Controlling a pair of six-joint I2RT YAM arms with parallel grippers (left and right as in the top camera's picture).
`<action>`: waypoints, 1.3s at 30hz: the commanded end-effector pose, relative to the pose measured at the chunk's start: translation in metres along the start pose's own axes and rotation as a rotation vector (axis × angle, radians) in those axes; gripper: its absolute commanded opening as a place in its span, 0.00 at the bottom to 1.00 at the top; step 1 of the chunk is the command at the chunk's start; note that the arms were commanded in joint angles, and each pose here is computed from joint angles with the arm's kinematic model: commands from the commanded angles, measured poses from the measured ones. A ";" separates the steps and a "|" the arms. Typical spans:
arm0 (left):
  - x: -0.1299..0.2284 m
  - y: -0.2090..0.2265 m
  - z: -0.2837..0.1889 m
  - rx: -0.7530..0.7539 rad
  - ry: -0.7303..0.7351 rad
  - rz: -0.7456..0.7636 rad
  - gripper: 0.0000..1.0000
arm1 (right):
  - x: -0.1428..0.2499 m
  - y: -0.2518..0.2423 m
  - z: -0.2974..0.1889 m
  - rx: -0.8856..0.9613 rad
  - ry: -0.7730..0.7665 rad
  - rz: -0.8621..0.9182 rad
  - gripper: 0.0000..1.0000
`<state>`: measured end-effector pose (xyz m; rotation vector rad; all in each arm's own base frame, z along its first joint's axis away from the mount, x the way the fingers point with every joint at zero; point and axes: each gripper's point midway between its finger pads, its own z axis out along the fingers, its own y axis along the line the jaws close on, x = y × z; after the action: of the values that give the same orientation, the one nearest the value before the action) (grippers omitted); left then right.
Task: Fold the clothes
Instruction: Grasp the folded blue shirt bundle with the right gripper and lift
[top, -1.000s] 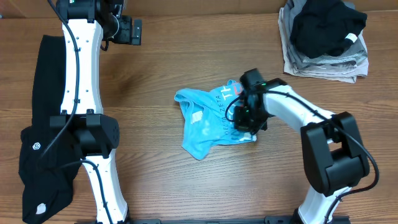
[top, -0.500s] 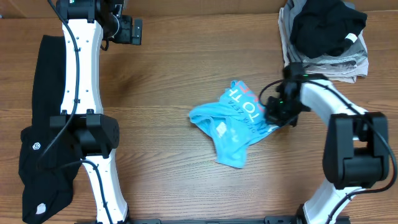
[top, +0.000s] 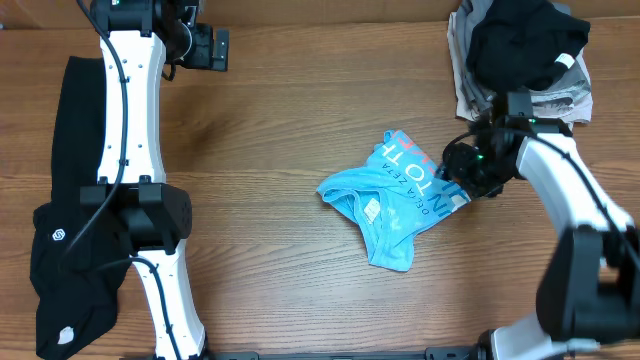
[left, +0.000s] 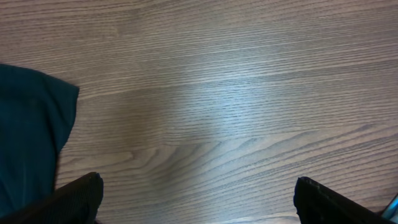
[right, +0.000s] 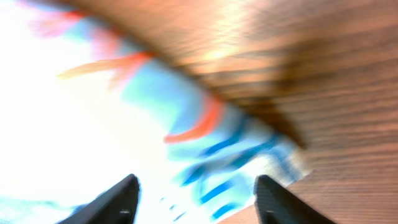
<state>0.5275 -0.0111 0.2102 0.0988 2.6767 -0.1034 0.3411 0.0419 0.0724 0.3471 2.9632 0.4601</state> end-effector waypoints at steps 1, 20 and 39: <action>-0.004 0.003 -0.002 0.007 -0.016 -0.006 1.00 | 0.004 0.044 -0.029 -0.011 -0.094 -0.184 0.73; -0.004 0.003 -0.001 0.007 -0.015 -0.006 1.00 | 0.087 0.113 0.082 0.182 0.111 -0.620 0.99; -0.004 0.004 -0.001 0.006 -0.016 -0.005 1.00 | 0.070 0.067 0.113 0.426 0.094 -0.457 0.04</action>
<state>0.5286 -0.0111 0.2108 0.0989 2.6713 -0.1029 0.3061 0.1677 0.0073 -0.4314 3.0102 -0.1471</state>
